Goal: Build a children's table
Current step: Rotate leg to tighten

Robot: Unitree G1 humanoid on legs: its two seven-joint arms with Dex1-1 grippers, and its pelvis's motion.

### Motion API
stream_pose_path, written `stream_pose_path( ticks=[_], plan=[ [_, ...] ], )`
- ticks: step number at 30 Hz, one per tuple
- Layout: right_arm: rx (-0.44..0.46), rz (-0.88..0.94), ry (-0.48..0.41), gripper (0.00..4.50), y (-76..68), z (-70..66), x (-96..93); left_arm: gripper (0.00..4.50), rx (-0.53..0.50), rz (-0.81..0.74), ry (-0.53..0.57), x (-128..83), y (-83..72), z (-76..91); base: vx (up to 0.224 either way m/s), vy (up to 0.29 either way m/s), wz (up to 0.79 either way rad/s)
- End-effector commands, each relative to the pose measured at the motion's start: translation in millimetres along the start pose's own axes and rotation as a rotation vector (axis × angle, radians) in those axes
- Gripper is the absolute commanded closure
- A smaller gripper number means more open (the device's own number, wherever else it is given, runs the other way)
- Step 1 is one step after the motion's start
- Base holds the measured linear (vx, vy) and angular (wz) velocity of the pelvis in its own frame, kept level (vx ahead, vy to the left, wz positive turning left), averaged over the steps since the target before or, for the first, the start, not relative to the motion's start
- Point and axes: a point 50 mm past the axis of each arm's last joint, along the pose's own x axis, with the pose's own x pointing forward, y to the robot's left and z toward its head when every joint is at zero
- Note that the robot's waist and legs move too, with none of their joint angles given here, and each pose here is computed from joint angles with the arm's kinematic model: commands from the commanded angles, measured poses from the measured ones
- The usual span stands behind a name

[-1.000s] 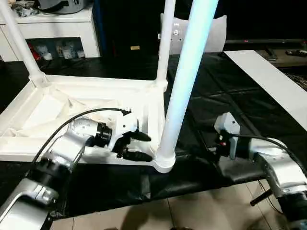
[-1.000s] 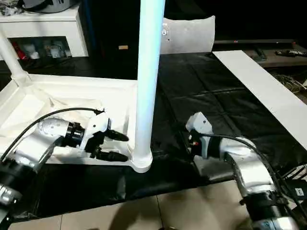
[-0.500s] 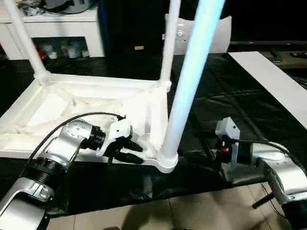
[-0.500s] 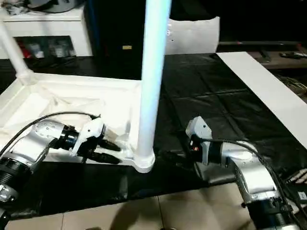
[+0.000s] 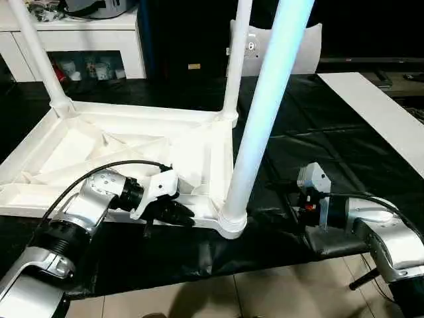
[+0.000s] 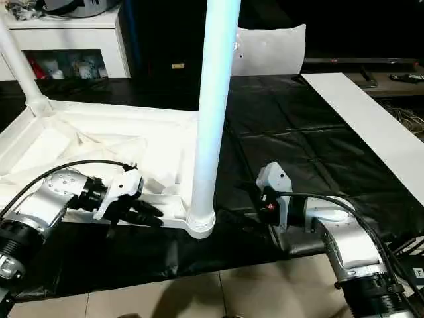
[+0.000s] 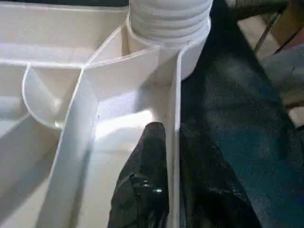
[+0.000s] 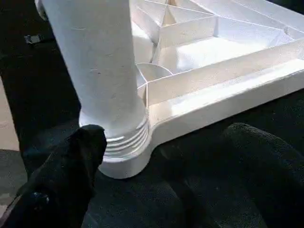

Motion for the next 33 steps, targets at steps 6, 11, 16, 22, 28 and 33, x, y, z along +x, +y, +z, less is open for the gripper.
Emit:
stream_pose_path(
  ticks=[6, 11, 16, 22, 28, 33],
  plan=[
    [-0.021, 0.009, -0.006, 0.0, -0.3, 4.6, -1.1, 4.4, 0.022, -0.005, 0.039, -1.0, 1.9, -0.7, 0.0, 0.0, 0.0],
    [-0.02, -0.001, -0.041, 0.0, -1.3, 11.2, 1.6, 4.4, 0.008, 0.008, -0.023, 9.0, 2.7, 8.7, 0.0, 0.0, 0.0],
    [-0.058, 0.02, -0.022, 0.0, -0.9, 13.3, 4.1, 4.4, 0.037, -0.04, -0.053, 22.1, -4.0, 13.1, 0.0, 0.0, 0.0],
    [0.009, 0.139, -0.061, 0.36, 0.3, 18.3, 10.4, 4.5, 0.1, -0.062, -0.036, 24.1, -4.1, 15.8, 0.0, 0.0, 0.0],
    [0.045, 0.207, -0.062, 0.8, 1.0, 19.6, 14.6, 4.5, 0.118, -0.067, -0.028, 24.7, -3.7, 18.4, 0.0, 0.0, 0.0],
    [0.082, 0.251, -0.037, 1.25, -1.1, 18.4, 22.0, 4.5, 0.128, -0.07, -0.023, 25.7, -2.9, 19.0, 0.0, 0.0, 0.0]
  ],
)
